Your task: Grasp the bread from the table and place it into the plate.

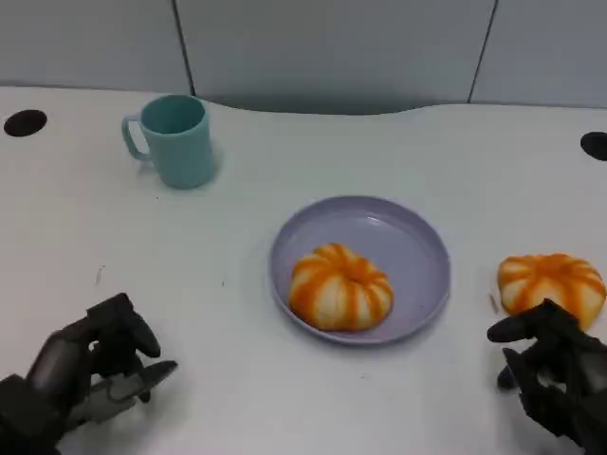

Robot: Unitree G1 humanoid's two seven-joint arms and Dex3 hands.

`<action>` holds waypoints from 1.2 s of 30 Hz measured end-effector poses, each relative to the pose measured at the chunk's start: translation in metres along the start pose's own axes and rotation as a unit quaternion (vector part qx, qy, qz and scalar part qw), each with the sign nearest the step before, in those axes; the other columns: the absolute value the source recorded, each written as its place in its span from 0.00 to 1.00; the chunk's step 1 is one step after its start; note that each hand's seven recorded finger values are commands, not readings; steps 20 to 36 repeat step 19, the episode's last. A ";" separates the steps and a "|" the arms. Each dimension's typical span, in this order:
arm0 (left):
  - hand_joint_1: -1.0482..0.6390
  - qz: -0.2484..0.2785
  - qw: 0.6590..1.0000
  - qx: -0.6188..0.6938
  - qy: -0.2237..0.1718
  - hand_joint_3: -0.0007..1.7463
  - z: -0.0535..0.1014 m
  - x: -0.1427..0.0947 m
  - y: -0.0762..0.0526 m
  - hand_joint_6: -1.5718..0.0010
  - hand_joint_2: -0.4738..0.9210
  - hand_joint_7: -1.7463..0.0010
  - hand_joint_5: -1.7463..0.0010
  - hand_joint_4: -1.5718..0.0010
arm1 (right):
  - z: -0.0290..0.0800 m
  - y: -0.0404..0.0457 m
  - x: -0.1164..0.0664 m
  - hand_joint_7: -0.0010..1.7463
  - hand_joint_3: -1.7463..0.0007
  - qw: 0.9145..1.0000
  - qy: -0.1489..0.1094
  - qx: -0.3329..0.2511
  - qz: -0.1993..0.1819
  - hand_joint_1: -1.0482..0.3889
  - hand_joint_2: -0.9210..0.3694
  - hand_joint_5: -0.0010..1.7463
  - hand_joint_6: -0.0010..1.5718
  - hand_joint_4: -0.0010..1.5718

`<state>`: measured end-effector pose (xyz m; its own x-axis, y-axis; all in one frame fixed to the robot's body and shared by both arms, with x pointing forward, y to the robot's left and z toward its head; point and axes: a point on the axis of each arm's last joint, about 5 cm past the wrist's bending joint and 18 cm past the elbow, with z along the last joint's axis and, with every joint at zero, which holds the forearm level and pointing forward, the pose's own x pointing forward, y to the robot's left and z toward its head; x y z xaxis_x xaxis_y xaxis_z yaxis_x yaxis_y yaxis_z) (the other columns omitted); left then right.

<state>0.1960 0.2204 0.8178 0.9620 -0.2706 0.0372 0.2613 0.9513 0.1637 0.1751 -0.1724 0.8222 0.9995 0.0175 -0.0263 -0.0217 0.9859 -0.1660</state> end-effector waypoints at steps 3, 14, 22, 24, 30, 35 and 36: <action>0.42 0.000 1.000 0.000 0.001 0.11 0.000 0.000 0.000 0.65 0.93 0.00 0.00 0.49 | 0.000 0.0003 0.000 0.78 0.74 1.000 0.000 -0.003 -0.001 0.59 0.00 0.89 0.27 0.32; 0.46 0.002 1.000 -0.001 0.008 0.39 -0.002 -0.001 -0.001 0.65 0.77 0.00 0.00 0.50 | -0.001 0.0002 0.000 0.78 0.73 1.000 0.000 0.004 0.000 0.58 0.00 0.91 0.27 0.32; 0.47 0.001 1.000 -0.002 0.010 0.42 -0.002 -0.001 -0.001 0.65 0.75 0.00 0.00 0.49 | -0.003 0.0000 0.000 0.79 0.74 1.000 0.001 0.004 0.005 0.58 0.00 0.90 0.28 0.32; 0.47 0.001 1.000 -0.002 0.010 0.42 -0.002 -0.001 -0.001 0.65 0.75 0.00 0.00 0.49 | -0.003 0.0000 0.000 0.79 0.74 1.000 0.001 0.004 0.005 0.58 0.00 0.90 0.28 0.32; 0.47 0.001 1.000 -0.002 0.010 0.42 -0.002 -0.001 -0.001 0.65 0.75 0.00 0.00 0.49 | -0.003 0.0000 0.000 0.79 0.74 1.000 0.001 0.004 0.005 0.58 0.00 0.90 0.28 0.32; 0.47 0.001 1.000 -0.002 0.010 0.42 -0.002 -0.001 -0.001 0.65 0.75 0.00 0.00 0.49 | -0.003 0.0000 0.000 0.79 0.74 1.000 0.001 0.004 0.005 0.58 0.00 0.90 0.28 0.32; 0.47 0.001 1.000 -0.002 0.010 0.42 -0.002 -0.001 -0.001 0.65 0.75 0.00 0.00 0.49 | -0.003 0.0000 0.000 0.79 0.74 1.000 0.001 0.004 0.005 0.58 0.00 0.90 0.28 0.32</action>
